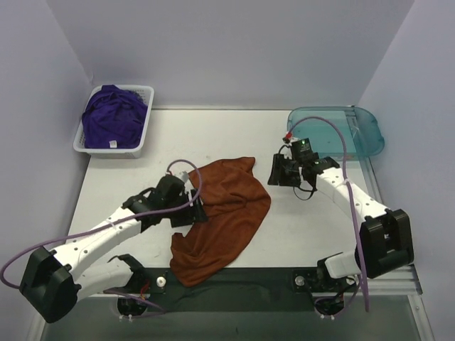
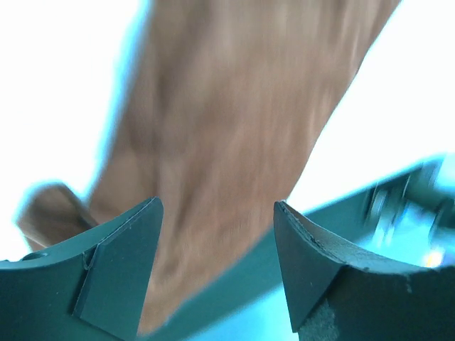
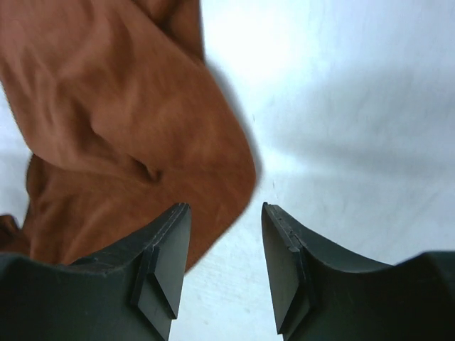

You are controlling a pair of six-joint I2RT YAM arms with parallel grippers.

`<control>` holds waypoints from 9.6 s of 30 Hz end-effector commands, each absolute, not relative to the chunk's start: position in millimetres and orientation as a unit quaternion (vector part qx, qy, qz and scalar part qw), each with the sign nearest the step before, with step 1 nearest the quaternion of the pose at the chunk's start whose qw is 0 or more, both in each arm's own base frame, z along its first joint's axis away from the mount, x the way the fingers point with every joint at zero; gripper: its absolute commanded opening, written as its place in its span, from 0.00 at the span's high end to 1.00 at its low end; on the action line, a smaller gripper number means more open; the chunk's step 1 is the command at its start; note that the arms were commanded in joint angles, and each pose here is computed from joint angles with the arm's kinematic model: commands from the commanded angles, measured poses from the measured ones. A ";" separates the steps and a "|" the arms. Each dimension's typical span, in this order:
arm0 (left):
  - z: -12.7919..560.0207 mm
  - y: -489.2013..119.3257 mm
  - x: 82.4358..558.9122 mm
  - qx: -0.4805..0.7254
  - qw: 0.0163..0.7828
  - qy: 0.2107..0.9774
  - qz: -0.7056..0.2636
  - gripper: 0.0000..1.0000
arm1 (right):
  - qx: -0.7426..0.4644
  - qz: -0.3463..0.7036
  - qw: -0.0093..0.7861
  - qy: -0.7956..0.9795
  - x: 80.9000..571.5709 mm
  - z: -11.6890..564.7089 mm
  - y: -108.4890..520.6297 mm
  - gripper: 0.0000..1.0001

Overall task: Fold and stack the towels
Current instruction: Flatten out the crumpled towel, then fold the towel

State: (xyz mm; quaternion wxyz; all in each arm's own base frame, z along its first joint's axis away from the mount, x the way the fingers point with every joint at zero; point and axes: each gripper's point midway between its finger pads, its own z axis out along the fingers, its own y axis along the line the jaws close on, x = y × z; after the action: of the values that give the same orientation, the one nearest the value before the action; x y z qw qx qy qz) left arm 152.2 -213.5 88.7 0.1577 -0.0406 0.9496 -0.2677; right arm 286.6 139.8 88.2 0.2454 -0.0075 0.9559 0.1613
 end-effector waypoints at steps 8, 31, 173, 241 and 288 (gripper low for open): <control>100.1 -151.0 328.9 -0.122 0.297 0.939 -0.127 0.27 | -0.048 0.157 0.325 0.932 403.5 120.0 170.6 0.68; 0.2 -156.7 381.3 -0.097 0.201 0.974 -0.042 0.46 | -0.018 0.201 0.243 0.949 464.0 30.1 214.5 0.64; 241.7 -99.8 561.6 -0.101 0.513 0.852 -0.007 0.07 | -0.021 0.104 0.509 0.854 545.9 220.8 151.8 0.19; 31.7 -200.4 201.8 0.023 0.226 0.973 -0.049 0.99 | 0.049 0.186 0.260 0.946 275.7 84.0 248.4 0.57; 24.9 -194.5 189.8 0.052 0.194 0.979 -0.036 1.00 | 0.099 0.101 0.195 0.971 230.5 47.3 184.4 1.00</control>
State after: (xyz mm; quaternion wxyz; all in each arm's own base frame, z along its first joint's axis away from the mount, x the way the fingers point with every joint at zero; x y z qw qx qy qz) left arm 195.4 -191.3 21.4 0.2055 0.0375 0.9775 -0.0282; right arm 264.2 211.6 61.8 0.2371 0.1386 0.9502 0.1474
